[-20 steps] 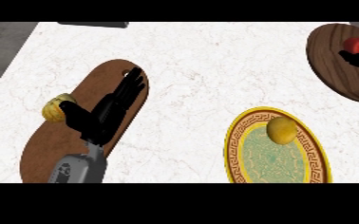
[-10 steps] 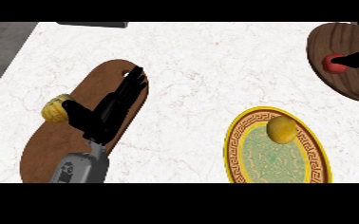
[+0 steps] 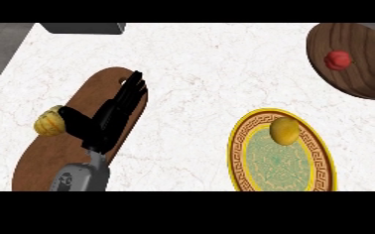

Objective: Pick the bell pepper from the plate and place it in the bowl

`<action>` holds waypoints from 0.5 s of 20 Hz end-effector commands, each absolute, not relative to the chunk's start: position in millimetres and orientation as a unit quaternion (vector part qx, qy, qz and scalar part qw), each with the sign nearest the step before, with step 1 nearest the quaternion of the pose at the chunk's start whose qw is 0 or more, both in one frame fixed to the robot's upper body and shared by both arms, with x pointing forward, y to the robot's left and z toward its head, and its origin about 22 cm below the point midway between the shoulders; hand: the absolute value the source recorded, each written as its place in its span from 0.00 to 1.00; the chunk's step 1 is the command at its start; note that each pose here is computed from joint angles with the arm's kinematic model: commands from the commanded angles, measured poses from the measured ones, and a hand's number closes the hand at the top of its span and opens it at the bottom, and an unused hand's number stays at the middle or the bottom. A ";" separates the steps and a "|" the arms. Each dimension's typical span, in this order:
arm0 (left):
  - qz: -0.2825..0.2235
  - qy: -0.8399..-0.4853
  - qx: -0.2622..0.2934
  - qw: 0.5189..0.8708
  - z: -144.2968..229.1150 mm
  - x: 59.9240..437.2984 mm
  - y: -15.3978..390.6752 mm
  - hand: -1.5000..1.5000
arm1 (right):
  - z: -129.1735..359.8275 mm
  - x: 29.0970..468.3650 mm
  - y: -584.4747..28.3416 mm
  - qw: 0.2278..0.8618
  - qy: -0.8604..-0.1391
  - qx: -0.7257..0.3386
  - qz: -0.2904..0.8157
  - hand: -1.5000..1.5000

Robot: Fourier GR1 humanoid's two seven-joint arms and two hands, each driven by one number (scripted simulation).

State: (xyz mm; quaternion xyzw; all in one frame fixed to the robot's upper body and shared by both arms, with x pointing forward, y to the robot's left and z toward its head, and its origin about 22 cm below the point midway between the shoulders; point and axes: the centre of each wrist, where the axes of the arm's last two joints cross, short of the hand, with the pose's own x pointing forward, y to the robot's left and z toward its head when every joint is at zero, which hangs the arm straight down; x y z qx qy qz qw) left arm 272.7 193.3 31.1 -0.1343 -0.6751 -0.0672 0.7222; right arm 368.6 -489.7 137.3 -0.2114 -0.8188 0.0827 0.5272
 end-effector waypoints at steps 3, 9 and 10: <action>-0.056 -0.675 -0.117 0.726 36.1 275.4 206.8 0.50 | 138.9 304.2 -555.8 0.494 -0.857 -0.138 0.043 0.00; -0.043 -0.668 -0.110 0.734 24.0 255.8 216.7 0.50 | 101.0 242.4 -586.0 0.460 -0.882 -0.104 0.020 0.00; -0.038 -0.671 -0.108 0.733 24.6 259.1 216.5 0.50 | 110.3 227.4 -597.7 0.467 -0.877 -0.110 0.027 0.00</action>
